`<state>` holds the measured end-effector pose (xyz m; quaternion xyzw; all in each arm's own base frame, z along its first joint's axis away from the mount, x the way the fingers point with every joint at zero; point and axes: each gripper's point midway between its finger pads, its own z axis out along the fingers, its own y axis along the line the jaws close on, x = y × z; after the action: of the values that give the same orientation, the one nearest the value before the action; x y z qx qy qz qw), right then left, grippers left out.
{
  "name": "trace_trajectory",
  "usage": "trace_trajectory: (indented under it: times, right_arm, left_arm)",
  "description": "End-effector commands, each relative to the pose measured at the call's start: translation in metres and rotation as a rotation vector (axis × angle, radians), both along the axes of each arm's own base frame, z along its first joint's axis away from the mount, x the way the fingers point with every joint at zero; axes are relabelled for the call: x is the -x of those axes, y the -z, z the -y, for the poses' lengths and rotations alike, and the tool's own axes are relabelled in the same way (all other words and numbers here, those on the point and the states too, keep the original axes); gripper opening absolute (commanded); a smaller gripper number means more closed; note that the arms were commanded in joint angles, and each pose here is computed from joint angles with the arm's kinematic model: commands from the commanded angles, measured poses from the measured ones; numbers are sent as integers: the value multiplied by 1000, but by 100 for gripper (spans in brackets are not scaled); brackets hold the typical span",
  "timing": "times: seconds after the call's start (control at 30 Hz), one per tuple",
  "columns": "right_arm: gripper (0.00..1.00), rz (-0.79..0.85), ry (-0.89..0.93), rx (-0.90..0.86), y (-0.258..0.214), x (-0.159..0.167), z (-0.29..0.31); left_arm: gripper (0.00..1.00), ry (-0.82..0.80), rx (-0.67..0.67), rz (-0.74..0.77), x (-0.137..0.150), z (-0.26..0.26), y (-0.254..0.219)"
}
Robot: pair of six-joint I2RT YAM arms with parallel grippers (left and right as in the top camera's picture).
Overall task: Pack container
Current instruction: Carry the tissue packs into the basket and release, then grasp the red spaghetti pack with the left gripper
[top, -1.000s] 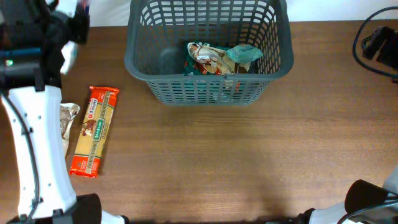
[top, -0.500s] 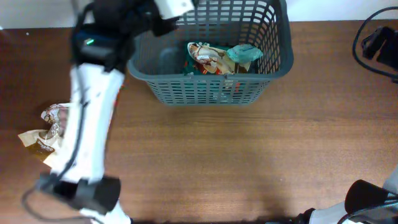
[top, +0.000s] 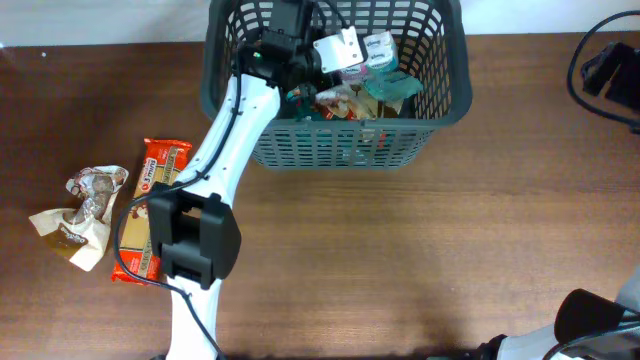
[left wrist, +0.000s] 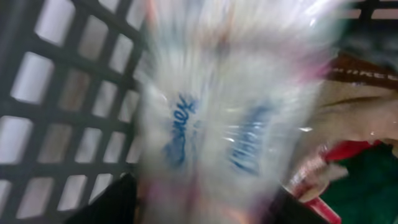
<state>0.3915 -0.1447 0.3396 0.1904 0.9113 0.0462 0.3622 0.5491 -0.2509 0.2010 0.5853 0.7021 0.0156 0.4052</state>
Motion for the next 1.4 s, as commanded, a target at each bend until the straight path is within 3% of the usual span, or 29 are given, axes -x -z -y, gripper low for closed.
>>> trace_trajectory:
  times: [0.0,0.13,0.27,0.4,0.57,0.67,0.83,1.07,1.2,1.37]
  right_arm:
    - [99,-1,-6,-11,1,0,-2]
    - [99,0,-6,-10,1,0,-2]
    - [99,0,-6,-10,1,0,-2]
    - [99,0,-6,-10,1,0,-2]
    - [99,0,-6,-10,1,0,-2]
    - [99,0,-6,-10,1,0,-2]
    - [99,0,-6,-10,1,0,-2]
    - [99,0,-6,-10,1,0,-2]
    - [99,0,-6,-10,1,0,-2]
    - [99,0,-6,-10,1,0,-2]
  left_arm:
    - [70,-175,47,110,-9,-13,-64]
    - [97,-314,117,159,-2,-36,-127]
    - [99,-436,157,179,27,-72,-188]
    - [99,-602,123,98,70,-135,-207]
    - [99,-813,54,-109,108,-211,-173]
    - [99,-959,81,-202,119,-251,-158]
    - [96,-1030,118,-408,136,-289,-114]
    - [96,-1196,77,-713,172,-348,8]
    - [97,-1244,68,-791,188,-370,58]
    - [98,-1245,62,-801,194,-380,86]
